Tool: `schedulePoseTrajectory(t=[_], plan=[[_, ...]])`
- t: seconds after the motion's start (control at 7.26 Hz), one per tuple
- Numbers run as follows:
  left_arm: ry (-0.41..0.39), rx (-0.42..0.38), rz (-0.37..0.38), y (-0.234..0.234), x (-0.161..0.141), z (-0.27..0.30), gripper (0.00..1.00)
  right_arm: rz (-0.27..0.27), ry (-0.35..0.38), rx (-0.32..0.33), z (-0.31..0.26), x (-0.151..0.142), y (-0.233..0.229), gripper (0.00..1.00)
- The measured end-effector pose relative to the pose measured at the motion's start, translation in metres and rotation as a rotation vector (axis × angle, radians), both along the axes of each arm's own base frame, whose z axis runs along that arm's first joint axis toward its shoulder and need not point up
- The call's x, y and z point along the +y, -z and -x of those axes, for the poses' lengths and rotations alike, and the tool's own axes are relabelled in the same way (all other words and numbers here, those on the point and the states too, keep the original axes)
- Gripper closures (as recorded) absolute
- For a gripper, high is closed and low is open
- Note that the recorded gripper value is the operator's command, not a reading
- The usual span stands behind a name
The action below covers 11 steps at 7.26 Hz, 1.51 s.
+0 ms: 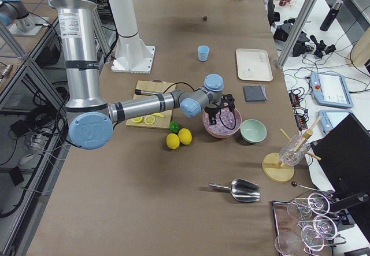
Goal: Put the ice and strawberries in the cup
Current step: 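Close the right gripper on one ice cube and lift it, then carry the ice cube with the right gripper over the blue cup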
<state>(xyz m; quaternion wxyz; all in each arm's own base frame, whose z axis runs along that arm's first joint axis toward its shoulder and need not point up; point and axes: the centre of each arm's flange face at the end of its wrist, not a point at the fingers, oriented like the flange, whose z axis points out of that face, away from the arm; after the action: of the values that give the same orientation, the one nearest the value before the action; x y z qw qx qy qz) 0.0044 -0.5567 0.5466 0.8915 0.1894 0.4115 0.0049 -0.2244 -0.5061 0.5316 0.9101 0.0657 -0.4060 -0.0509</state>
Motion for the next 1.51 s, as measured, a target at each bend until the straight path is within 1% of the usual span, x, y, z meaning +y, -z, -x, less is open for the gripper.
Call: schedulePoseTrajectory(t=[0.28,0.55,0.69,0.83,0.96,1.1,1.24,1.38,1.51], plan=[[-0.002,-0.001,0.003,-0.003,0.0,-0.001,0.03,-0.008,0.0,-0.009,-0.001,-0.001,0.006,0.89],[-0.003,-0.001,0.004,-0.004,0.001,-0.001,0.03,-0.014,-0.002,-0.02,-0.004,-0.004,0.015,0.93],[-0.004,-0.001,0.004,-0.004,0.001,-0.001,0.03,-0.014,-0.008,-0.034,-0.008,-0.011,0.025,0.94],[-0.004,-0.003,0.005,-0.005,0.002,-0.001,0.03,-0.007,-0.014,-0.046,-0.007,-0.027,0.047,0.95],[0.001,-0.009,0.005,-0.006,0.003,-0.001,0.03,0.012,-0.021,-0.039,0.003,-0.05,0.086,0.95],[0.005,-0.014,0.006,-0.008,0.005,0.0,0.03,0.031,-0.027,-0.018,0.016,-0.07,0.128,0.95],[0.008,-0.017,0.007,-0.009,0.006,0.0,0.03,0.041,-0.033,0.0,0.028,-0.082,0.162,0.96],[0.008,-0.019,0.009,-0.01,0.006,0.001,0.03,0.046,-0.036,-0.002,0.045,-0.087,0.193,0.96],[0.008,-0.02,0.011,-0.012,0.006,0.0,0.03,0.047,-0.034,-0.016,0.068,-0.085,0.222,0.96]])
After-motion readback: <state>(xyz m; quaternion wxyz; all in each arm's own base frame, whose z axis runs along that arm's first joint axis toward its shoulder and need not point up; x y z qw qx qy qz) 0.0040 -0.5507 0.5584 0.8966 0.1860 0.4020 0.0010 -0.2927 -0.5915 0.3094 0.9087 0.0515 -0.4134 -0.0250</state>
